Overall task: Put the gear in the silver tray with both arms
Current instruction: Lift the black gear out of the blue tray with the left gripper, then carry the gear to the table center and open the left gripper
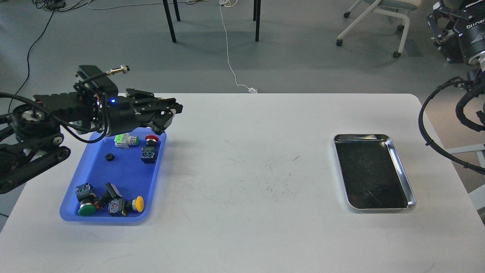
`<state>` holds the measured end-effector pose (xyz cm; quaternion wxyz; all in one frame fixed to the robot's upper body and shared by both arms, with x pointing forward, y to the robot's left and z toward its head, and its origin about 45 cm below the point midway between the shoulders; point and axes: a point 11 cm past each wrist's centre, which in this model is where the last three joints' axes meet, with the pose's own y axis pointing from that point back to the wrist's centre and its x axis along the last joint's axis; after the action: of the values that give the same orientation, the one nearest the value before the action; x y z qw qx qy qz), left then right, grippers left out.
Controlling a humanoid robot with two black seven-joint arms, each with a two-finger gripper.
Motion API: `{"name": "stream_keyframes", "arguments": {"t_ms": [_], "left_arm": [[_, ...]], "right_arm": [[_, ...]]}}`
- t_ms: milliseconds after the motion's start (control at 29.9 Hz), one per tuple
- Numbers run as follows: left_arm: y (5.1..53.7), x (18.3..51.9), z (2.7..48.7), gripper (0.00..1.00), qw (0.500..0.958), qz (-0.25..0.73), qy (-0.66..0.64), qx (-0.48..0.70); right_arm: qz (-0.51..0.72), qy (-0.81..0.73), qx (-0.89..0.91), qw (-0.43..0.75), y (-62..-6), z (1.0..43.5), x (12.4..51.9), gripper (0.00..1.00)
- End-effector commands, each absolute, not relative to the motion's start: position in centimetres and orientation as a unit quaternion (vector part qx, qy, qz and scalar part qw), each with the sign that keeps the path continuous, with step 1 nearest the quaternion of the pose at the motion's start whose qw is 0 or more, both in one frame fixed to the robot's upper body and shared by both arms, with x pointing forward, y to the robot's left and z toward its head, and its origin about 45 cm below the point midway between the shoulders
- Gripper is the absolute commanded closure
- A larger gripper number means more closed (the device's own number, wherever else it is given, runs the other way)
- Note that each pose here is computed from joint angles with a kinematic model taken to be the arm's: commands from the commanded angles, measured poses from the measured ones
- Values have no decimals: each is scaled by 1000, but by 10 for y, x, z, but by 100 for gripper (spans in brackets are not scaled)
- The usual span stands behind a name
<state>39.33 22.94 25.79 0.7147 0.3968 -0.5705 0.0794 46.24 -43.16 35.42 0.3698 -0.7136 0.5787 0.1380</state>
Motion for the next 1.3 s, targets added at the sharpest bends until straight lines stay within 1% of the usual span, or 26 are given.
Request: {"name": "stream_keyframes", "arguments": {"t_ms": [0,67,134,201,301,368,434,535,602,735,836,969,1070,1136,1237,1270], "left_arm": [[160,394,254,84,726,54,-572,378],[119,385,244,84,738,40,-572,356],[80,367,229,84,747,7,-576,332],[53,346,208,84,736,-45,-593,324],[36,326,182,84,709,-98,-618,326],[26,312,165,84,714,-110,-612,321],[11,302,154,83,722,-116,-606,312],[3,299,145,83,714,-121,-612,317],[-2,296,140,83,708,-127,-618,319],[-9,297,131,83,710,-126,-612,325],[-2,299,121,82,714,-125,-600,339],[0,296,115,78,718,-126,-593,342],[1,295,114,77,719,-126,-592,342],[0,295,114,72,719,-125,-592,341],[-1,295,117,48,721,-121,-593,338],[1,297,117,42,720,-119,-593,340]], "right_arm": [[136,587,-719,346,-439,350,457,1],[136,583,-723,345,-436,350,456,1],[134,579,-724,350,-435,354,457,1],[131,575,-727,352,-432,360,458,1],[125,561,-736,359,-420,375,466,1],[126,554,-745,350,-412,382,472,1],[141,556,-745,340,-402,379,478,1],[160,538,-751,348,-374,375,487,1],[162,530,-755,351,-365,378,490,1],[163,541,-750,345,-369,375,491,1],[163,538,-757,333,-362,373,492,1],[161,537,-760,329,-360,374,493,1],[161,538,-760,328,-361,374,493,1],[160,538,-760,328,-361,374,493,1],[160,539,-759,328,-362,373,492,1],[160,539,-759,327,-363,373,491,1]]}}
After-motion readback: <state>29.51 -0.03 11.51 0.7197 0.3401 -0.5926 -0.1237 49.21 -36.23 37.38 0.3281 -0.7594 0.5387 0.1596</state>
